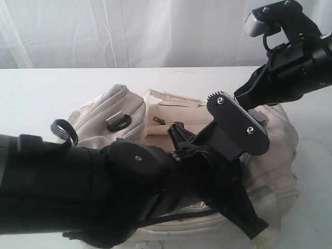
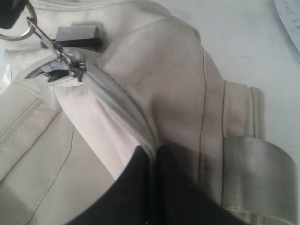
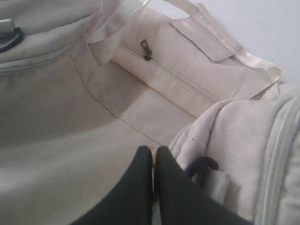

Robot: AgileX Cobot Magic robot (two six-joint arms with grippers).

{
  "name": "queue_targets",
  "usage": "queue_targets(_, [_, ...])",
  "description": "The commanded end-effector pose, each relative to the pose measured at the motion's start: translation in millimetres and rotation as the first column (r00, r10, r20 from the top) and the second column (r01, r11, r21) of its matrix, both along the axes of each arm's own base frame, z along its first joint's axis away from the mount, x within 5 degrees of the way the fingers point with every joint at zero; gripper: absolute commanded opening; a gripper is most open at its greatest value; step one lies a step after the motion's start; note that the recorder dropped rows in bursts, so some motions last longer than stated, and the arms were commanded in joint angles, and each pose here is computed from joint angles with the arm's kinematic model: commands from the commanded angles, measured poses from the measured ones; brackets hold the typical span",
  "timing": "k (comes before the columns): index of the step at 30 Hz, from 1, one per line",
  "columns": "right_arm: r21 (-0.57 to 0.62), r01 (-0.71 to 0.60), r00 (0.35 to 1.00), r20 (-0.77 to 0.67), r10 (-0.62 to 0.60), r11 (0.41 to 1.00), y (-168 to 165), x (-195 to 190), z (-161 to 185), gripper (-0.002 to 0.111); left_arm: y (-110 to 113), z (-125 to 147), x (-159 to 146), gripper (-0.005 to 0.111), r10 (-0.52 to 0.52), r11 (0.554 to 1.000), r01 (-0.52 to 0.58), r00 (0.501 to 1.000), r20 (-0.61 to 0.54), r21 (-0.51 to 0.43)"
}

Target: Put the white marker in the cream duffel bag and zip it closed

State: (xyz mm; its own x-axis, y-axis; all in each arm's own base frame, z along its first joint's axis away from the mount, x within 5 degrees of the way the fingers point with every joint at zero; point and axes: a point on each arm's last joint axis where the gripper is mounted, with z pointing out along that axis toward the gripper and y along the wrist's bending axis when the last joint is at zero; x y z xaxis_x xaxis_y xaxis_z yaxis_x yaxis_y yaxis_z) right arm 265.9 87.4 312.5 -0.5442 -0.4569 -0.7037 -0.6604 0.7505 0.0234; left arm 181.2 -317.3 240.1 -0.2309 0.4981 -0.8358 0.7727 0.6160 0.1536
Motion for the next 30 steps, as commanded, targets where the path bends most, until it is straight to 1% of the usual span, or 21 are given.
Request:
queue_targets(1, [0.021, 0.06, 0.988, 0.141, -0.062, 0.998, -2, 19, 17, 0.0, 0, -3, -19, 0.0, -0.081, 0.996, 0.079, 0.994, -0.077, -0.037])
queue_targets(7, [0.009, 0.06, 0.988, 0.139, -0.061, 0.998, 0, 33, 15, 0.0, 9, 4, -23, 0.0, -0.078, 0.996, 0.075, 0.995, -0.067, -0.05])
queue_targets(11, [-0.003, 0.063, 0.987, 0.148, -0.062, 0.998, 0, 40, 16, 0.0, 10, 2, -24, 0.0, -0.085, 0.995, 0.081, 0.993, -0.085, -0.053])
queue_targets(14, [-0.034, 0.059, 0.985, 0.164, -0.053, 0.998, -1, 45, 16, 0.0, 10, 1, -25, 0.0, -0.089, 0.995, 0.083, 0.991, -0.1, -0.064])
queue_targets(21, [-0.05, 0.066, 0.98, 0.191, -0.055, 0.997, -1, 57, 19, 0.0, 11, 6, -27, 0.0, -0.095, 0.993, 0.087, 0.991, -0.098, -0.078])
queue_targets(26, [-0.056, 0.086, 0.978, 0.196, -0.073, 0.995, -5, 64, 20, 0.0, 13, 3, -31, 0.0, -0.125, 0.99, 0.116, 0.985, -0.117, -0.082])
queue_targets(30, [-0.053, 0.118, 0.973, 0.206, -0.105, 0.992, -14, 71, 21, 0.0, 16, -4, -34, 0.0, -0.127, 0.99, 0.118, 0.982, -0.139, -0.071])
